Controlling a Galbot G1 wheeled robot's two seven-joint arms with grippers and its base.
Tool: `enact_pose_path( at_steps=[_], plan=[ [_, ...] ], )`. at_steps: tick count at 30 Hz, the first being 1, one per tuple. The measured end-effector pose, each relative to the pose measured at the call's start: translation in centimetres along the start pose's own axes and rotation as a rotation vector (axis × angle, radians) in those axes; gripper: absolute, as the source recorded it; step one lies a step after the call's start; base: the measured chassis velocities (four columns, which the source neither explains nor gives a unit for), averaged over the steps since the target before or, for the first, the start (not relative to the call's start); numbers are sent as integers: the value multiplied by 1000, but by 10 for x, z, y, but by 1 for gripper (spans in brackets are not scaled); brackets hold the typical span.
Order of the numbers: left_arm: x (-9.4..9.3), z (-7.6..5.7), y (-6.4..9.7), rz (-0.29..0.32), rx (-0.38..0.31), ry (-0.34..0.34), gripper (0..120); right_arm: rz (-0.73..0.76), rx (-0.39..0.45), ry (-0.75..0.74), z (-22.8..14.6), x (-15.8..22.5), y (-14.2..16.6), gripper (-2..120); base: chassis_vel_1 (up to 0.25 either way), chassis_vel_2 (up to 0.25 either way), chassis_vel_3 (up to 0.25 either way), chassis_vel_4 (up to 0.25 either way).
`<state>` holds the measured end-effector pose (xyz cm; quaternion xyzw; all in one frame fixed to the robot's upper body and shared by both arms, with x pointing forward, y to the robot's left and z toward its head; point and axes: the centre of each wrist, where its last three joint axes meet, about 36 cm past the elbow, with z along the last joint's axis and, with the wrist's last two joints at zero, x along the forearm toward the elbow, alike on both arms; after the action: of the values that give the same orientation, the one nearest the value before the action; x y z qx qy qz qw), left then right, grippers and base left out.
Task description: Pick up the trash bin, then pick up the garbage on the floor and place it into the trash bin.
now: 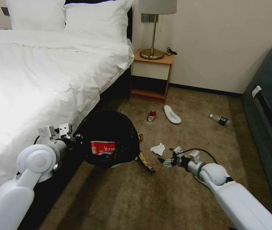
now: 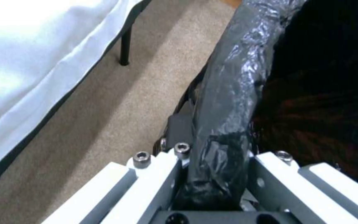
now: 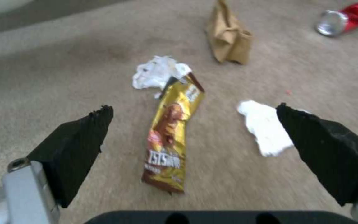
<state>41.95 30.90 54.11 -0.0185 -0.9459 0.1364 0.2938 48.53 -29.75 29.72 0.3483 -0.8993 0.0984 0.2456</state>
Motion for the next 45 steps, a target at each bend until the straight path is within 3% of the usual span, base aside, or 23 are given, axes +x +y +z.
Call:
enact_pose_path(
  at_steps=[4, 14, 37, 45],
  plan=[
    [3, 0, 1, 3, -5, -3, 2, -79, 38, 3, 9, -47, 8, 100, 0, 0, 0, 0],
    [7, 3, -1, 15, 0, -12, 2, -148, 57, 37, 6, -109, 11, 100, 0, 0, 0, 0],
    [21, 2, 3, 34, -11, -32, 2, -112, -114, 188, 46, -137, 13, 99, 0, 0, 0, 0],
    [27, 3, 3, 34, -19, -34, 2, -95, -183, 213, 55, -144, 14, 77, 0, 0, 0, 0]
  ],
)
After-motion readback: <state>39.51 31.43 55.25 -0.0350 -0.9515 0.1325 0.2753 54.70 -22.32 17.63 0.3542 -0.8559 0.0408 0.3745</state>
